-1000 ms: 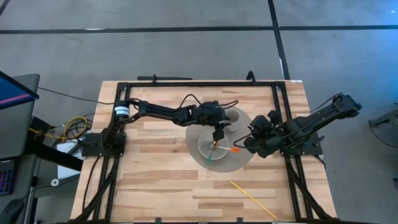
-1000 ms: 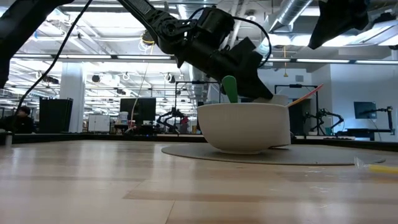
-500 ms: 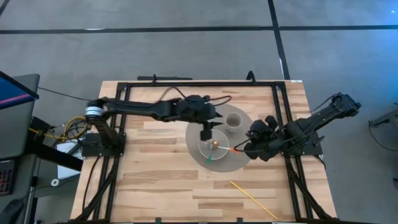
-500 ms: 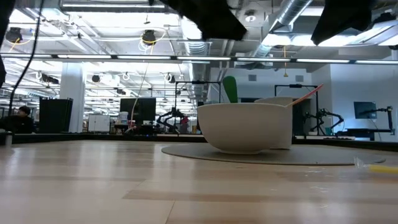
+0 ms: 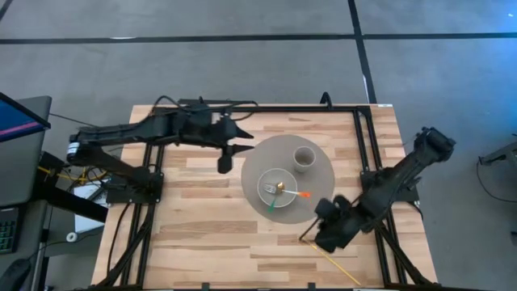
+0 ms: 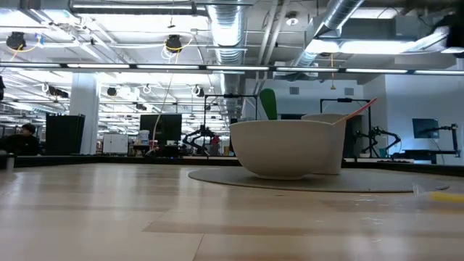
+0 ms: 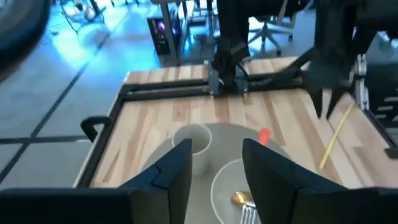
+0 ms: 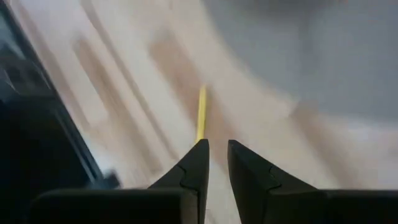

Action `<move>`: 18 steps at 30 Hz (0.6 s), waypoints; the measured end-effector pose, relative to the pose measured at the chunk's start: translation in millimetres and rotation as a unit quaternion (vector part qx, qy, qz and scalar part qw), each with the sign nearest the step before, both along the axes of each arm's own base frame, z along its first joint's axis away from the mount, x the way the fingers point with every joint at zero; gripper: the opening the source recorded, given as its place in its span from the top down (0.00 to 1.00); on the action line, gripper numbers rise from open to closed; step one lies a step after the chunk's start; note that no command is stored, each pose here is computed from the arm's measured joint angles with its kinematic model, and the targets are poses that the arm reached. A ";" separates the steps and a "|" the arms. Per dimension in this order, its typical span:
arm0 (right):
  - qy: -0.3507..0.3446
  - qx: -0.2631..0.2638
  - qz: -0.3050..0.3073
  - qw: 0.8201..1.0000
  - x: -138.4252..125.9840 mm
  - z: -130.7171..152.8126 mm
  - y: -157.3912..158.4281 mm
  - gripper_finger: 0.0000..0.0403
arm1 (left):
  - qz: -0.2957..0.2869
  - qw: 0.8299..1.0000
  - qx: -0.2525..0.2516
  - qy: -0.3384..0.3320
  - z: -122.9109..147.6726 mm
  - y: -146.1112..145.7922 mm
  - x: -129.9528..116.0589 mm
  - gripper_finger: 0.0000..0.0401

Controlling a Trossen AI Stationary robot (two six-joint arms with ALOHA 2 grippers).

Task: Pick & Place Utensil
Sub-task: Put the yellow sipping straw into the cup

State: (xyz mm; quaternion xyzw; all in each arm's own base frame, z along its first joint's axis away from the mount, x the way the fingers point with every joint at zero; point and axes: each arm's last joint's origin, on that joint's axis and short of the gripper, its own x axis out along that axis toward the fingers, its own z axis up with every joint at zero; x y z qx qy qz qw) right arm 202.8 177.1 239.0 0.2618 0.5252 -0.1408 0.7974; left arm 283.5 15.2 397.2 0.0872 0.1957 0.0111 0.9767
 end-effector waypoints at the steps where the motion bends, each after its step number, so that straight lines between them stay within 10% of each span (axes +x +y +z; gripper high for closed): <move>1: 0.024 0.009 0.000 1.000 0.7 -8.5 6.5 0.87 | 0.000 1.000 0.000 -0.007 1.5 -0.3 -6.0 0.64; 18: 0.173 0.103 -0.026 0.979 52.3 -83.7 19.9 0.85 | 0.047 0.999 0.015 0.019 -41.6 1.0 -35.8 0.64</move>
